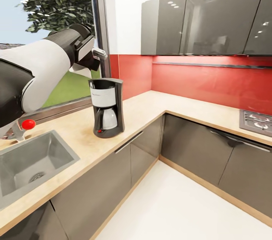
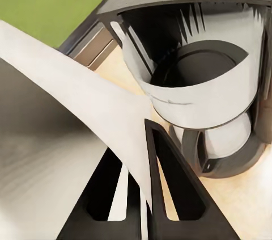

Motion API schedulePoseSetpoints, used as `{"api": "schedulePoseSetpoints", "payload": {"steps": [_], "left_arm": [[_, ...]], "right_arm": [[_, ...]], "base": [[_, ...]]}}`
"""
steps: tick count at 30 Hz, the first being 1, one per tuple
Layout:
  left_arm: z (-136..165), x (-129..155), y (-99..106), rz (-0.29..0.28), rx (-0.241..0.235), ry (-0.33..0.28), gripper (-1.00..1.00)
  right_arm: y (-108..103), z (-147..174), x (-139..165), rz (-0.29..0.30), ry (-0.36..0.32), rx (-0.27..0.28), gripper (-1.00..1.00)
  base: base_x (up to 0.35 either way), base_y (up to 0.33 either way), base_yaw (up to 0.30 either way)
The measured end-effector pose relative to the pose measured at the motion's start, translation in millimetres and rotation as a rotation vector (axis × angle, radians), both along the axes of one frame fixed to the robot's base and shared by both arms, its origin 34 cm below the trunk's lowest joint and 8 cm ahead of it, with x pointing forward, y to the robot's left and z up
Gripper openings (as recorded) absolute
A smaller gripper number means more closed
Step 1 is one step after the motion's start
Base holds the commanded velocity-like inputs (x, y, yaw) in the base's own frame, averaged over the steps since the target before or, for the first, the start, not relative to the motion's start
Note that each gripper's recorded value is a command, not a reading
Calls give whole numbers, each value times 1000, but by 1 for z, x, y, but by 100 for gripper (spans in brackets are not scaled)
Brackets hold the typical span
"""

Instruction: Set up a coffee station on the kitchen countertop: keep the coffee maker on the countertop, move the bottle of coffee from the kitchen shelf to the counter next to the coffee maker, place a paper coffee filter on top of the coffee maker, put the saucer next to the coffee maker with the coffee cup on the saucer, and place the electric kettle next to the coffee maker.

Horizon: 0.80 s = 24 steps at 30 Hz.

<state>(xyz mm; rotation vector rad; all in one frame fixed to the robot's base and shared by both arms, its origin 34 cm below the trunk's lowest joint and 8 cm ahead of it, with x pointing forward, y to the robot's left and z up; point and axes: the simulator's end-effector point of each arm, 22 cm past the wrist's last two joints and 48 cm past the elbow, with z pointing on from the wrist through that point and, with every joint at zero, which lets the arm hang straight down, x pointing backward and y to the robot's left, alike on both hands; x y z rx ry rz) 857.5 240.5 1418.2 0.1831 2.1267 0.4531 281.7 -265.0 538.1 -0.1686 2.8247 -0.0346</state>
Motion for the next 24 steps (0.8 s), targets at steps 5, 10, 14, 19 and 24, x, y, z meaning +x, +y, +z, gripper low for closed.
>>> {"api": "schedulePoseSetpoints", "payload": {"steps": [5, 10, 14, 19, 24], "left_arm": [[0, 0, 0, 0, 0, -1, -100], [0, 0, -1, -1, 1, -1, -100], [-2, 1, -2, -2, 4, 2, -100], [-10, 2, -2, -5, -2, 14, -100], [-25, 3, -15, -62, -53, 51, -100]], "right_arm": [[0, 0, 0, 0, 0, 0, 100], [0, 0, 0, 0, 0, 0, 100], [0, 0, 0, 2, 0, 0, 100], [0, 0, 0, 2, 1, 0, 100], [0, 0, 0, 2, 1, 0, 100]], "base": [[74, 0, 0], [147, -67, 0], [39, -22, 0], [4, -2, 0], [0, 0, 0]]}}
